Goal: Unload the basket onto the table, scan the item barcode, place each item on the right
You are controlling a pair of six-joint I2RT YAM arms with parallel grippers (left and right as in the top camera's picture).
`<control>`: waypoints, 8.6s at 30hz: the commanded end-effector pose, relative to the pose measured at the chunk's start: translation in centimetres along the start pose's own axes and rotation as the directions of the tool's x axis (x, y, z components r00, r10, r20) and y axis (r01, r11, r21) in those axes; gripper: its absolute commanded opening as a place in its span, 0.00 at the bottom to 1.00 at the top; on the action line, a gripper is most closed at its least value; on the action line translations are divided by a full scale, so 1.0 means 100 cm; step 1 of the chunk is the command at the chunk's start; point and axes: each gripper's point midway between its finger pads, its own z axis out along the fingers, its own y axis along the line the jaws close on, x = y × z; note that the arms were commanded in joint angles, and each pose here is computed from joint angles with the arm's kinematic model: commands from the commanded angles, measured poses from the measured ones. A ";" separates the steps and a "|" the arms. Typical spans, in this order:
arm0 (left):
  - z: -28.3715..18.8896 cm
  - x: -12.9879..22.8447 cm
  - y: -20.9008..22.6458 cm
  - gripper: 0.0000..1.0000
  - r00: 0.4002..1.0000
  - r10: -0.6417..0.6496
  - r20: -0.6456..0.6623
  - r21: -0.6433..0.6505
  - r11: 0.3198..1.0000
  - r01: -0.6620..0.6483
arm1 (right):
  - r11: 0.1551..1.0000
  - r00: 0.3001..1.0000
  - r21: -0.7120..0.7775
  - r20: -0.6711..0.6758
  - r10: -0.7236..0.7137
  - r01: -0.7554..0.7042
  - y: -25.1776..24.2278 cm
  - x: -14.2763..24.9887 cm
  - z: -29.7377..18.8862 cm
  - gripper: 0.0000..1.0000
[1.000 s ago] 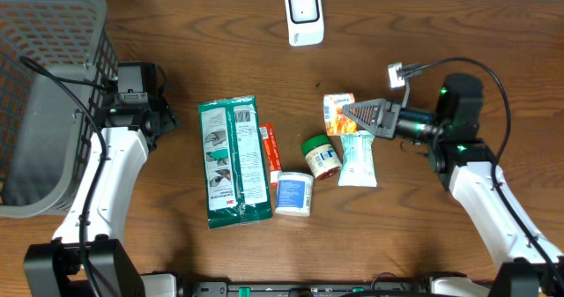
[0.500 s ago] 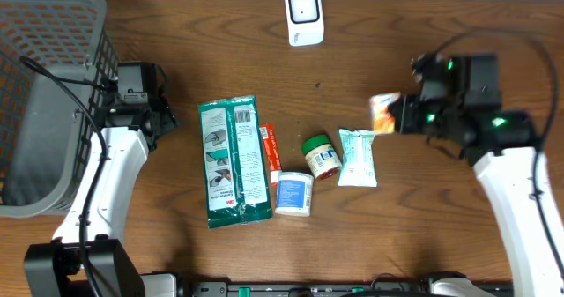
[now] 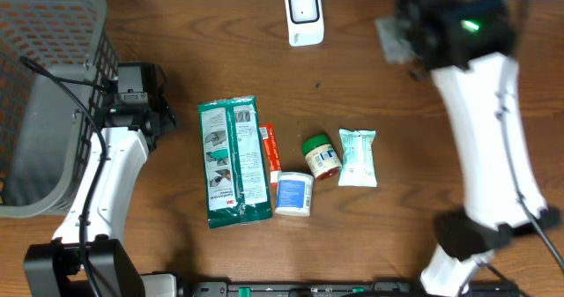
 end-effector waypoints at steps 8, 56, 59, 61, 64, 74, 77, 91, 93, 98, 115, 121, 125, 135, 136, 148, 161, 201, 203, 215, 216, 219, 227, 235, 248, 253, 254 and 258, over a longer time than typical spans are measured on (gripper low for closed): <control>0.005 0.005 0.004 0.86 1.000 -0.002 -0.013 -0.022 1.000 0.002 | 0.725 0.790 0.440 0.055 -0.610 0.530 0.081 -0.107 0.032 0.01; 0.005 0.005 0.004 0.86 1.000 -0.002 -0.013 -0.022 1.000 0.002 | 0.802 0.756 0.190 0.269 -0.597 0.566 0.188 -0.094 0.275 0.01; 0.005 0.005 0.004 0.86 1.000 -0.002 -0.013 -0.022 1.000 0.002 | 0.802 0.755 0.194 0.269 -0.598 0.566 0.186 -0.094 0.275 0.01; 0.005 0.005 0.004 0.86 1.000 -0.002 -0.013 -0.022 1.000 0.002 | 0.794 0.749 0.200 0.264 -0.608 0.574 0.185 -0.094 0.276 0.01; 0.005 0.005 0.004 0.86 1.000 -0.002 -0.013 -0.022 1.000 0.002 | 0.792 0.747 0.199 0.263 -0.610 0.577 0.185 -0.094 0.276 0.01; 0.005 0.005 0.004 0.86 1.000 -0.002 -0.013 -0.022 1.000 0.002 | 0.838 0.768 0.193 0.337 -0.545 0.511 0.173 -0.119 0.240 0.01; 0.005 0.005 0.004 0.86 1.000 -0.002 -0.013 -0.022 1.000 0.002 | 0.876 0.778 0.091 0.424 -0.464 0.473 0.168 -0.134 0.196 0.01; 0.005 0.005 0.004 0.86 1.000 -0.002 -0.013 -0.022 1.000 0.002 | 0.949 0.958 -0.141 0.094 -0.272 0.283 0.021 -0.036 0.062 0.01; 0.005 0.005 0.004 0.86 1.000 -0.002 -0.013 -0.022 1.000 0.002 | 0.966 0.973 -0.158 -0.070 -0.219 0.206 -0.010 0.005 0.072 0.01; 0.005 0.005 0.004 0.86 1.000 -0.002 -0.013 -0.022 1.000 0.002 | 0.985 0.895 -0.035 -0.424 0.139 -0.170 -0.093 0.102 0.118 0.01; 0.005 0.005 0.004 0.86 1.000 -0.002 -0.013 -0.022 1.000 0.002 | 0.712 0.455 0.260 -0.617 0.642 -0.652 -0.168 0.351 0.241 0.02; 0.005 0.005 0.004 0.86 1.000 -0.002 -0.013 -0.022 1.000 0.002 | 0.615 0.405 0.200 -0.593 0.696 -0.762 -0.175 0.356 0.243 0.40; 0.005 0.005 0.004 0.86 1.000 -0.002 -0.013 -0.022 1.000 0.002 | 0.591 0.377 0.201 -0.602 0.704 -0.782 -0.181 0.357 0.234 0.99; 0.005 0.005 0.004 0.86 1.000 -0.002 -0.013 -0.022 1.000 0.002 | 0.588 0.362 0.222 -0.607 0.707 -0.778 -0.199 0.344 0.211 0.99; 0.005 0.005 0.004 0.86 1.000 -0.002 -0.013 -0.022 1.000 0.002 | 0.590 0.362 0.225 -0.608 0.707 -0.775 -0.201 0.343 0.208 0.99; 0.005 0.005 0.004 0.86 1.000 -0.002 -0.013 -0.022 1.000 0.002 | 0.226 0.347 -0.264 -0.675 0.651 -0.938 -0.148 0.231 0.173 0.95; 0.005 0.005 0.004 0.86 1.000 -0.002 -0.013 -0.022 1.000 0.002 | 0.414 0.666 -0.538 -0.689 0.285 -0.734 -0.030 0.191 0.153 0.79; 0.005 0.005 0.004 0.86 1.000 -0.002 -0.013 -0.022 1.000 0.002 | 0.651 0.658 -0.527 -0.751 -0.055 -0.547 0.119 0.288 0.190 0.11; 0.005 0.005 0.004 0.86 1.000 -0.002 -0.013 -0.022 1.000 0.002 | 0.642 0.631 -0.487 -0.776 -0.008 -0.592 0.103 0.294 0.193 0.10; 0.005 0.005 0.004 0.86 1.000 -0.002 -0.013 -0.022 1.000 0.002 | 0.284 0.436 -0.359 -0.851 0.292 -0.889 0.044 0.281 0.195 0.67; 0.005 0.005 0.004 0.86 1.000 -0.002 -0.013 -0.022 1.000 0.002 | 0.282 0.428 -0.349 -0.853 0.298 -0.893 0.041 0.283 0.195 0.71; 0.005 0.005 0.004 0.86 1.000 -0.002 -0.013 -0.022 1.000 0.002 | 0.314 0.396 -0.304 -0.870 0.292 -0.900 0.035 0.296 0.192 0.73; 0.005 0.005 0.004 0.86 1.000 -0.002 -0.013 -0.022 1.000 0.002 | 0.389 0.425 -0.314 -0.872 0.242 -0.866 0.054 0.303 0.193 0.73; 0.005 0.005 0.004 0.86 1.000 -0.002 -0.013 -0.022 1.000 0.002 | 0.513 0.394 -0.246 -0.897 0.202 -0.822 0.085 0.329 0.196 0.72; 0.005 0.005 0.004 0.86 1.000 -0.002 -0.013 -0.022 1.000 0.002 | 0.463 0.439 -0.306 -0.873 0.211 -0.832 0.096 0.328 0.203 0.09; 0.005 0.005 0.004 0.86 1.000 -0.002 -0.013 -0.022 1.000 0.002 | 0.351 0.502 -0.418 -0.843 0.196 -0.838 0.091 0.298 0.189 0.01; 0.005 0.005 0.004 0.86 1.000 -0.002 -0.013 -0.022 1.000 0.002 | 0.318 0.527 -0.455 -0.827 0.195 -0.832 0.089 0.288 0.183 0.01; 0.005 0.005 0.004 0.86 1.000 -0.002 -0.013 -0.022 1.000 0.002 | 0.243 0.627 -0.581 -0.749 0.213 -0.777 0.076 0.257 0.160 0.01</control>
